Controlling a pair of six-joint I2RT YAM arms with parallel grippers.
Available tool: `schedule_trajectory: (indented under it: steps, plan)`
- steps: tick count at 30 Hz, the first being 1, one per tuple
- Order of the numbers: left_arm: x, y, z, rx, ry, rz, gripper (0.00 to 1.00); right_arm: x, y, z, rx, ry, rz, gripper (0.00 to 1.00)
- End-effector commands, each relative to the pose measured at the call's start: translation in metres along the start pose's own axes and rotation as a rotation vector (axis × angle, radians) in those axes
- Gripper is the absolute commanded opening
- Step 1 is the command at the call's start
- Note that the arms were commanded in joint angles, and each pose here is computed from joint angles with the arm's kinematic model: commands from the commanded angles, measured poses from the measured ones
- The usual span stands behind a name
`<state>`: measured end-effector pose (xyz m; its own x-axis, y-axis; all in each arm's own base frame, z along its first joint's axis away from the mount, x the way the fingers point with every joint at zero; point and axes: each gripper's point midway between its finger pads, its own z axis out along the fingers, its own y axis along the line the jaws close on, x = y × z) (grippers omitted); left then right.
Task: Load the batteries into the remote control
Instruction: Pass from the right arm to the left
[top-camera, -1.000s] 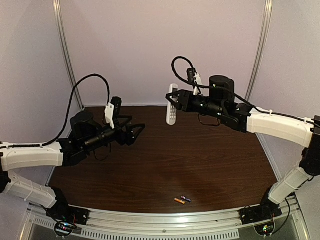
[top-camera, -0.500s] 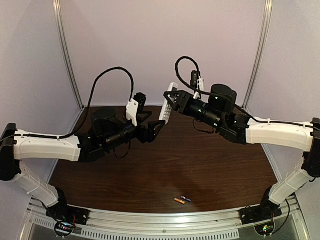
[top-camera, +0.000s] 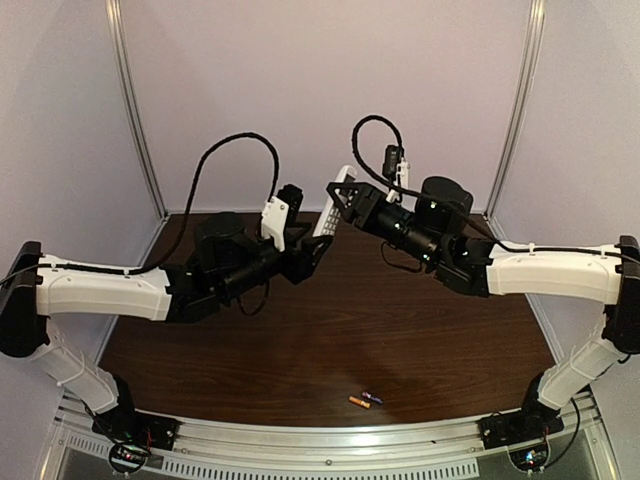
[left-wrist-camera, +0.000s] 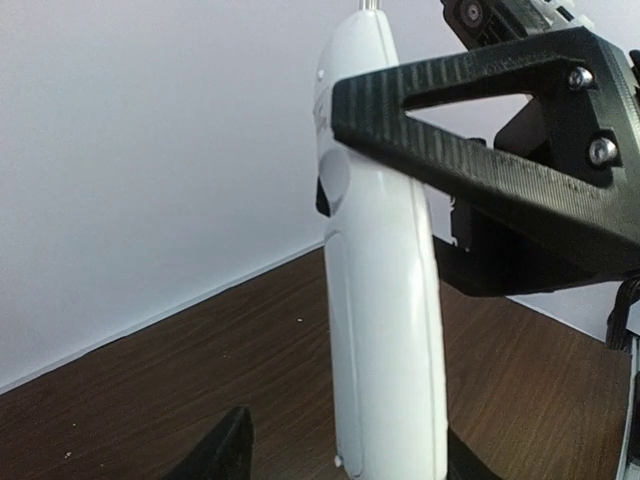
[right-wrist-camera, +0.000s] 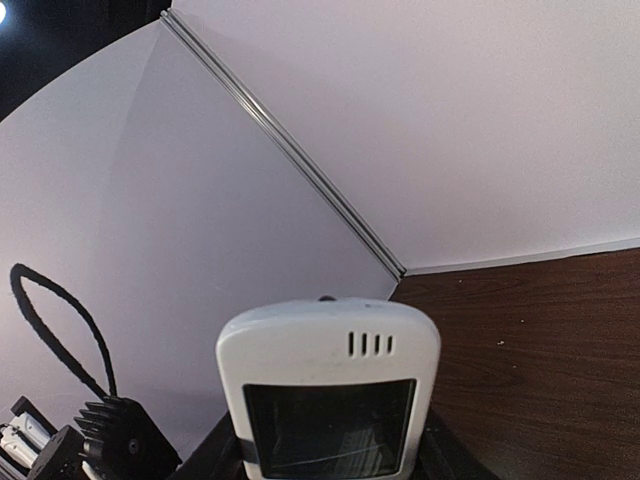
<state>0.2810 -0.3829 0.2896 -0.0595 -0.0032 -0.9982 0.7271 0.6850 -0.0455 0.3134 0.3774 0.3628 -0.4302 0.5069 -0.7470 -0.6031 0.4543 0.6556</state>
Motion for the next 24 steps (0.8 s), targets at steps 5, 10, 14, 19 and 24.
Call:
schedule_trajectory:
  steps: [5, 10, 14, 19, 24]
  plan:
    - [-0.016, 0.009, 0.011, -0.058, -0.051, 0.018, 0.56, 0.015, 0.010, 0.001, -0.046, 0.004, 0.041, 0.24]
    - [-0.018, 0.018, 0.009, -0.108, -0.058, 0.017, 0.41, 0.016, 0.009, 0.000, -0.044, 0.008, 0.043, 0.26]
    - [-0.020, 0.020, 0.005, -0.116, -0.076, 0.025, 0.34, 0.018, 0.005, -0.002, -0.025, 0.011, 0.044, 0.39]
    - [-0.018, 0.027, 0.004, -0.158, -0.059, 0.087, 0.21, 0.015, 0.002, -0.007, -0.003, 0.006, 0.043, 0.63]
    - [-0.018, 0.036, -0.001, -0.212, -0.048, 0.146, 0.11, 0.005, -0.001, -0.016, 0.038, -0.004, 0.024, 0.78]
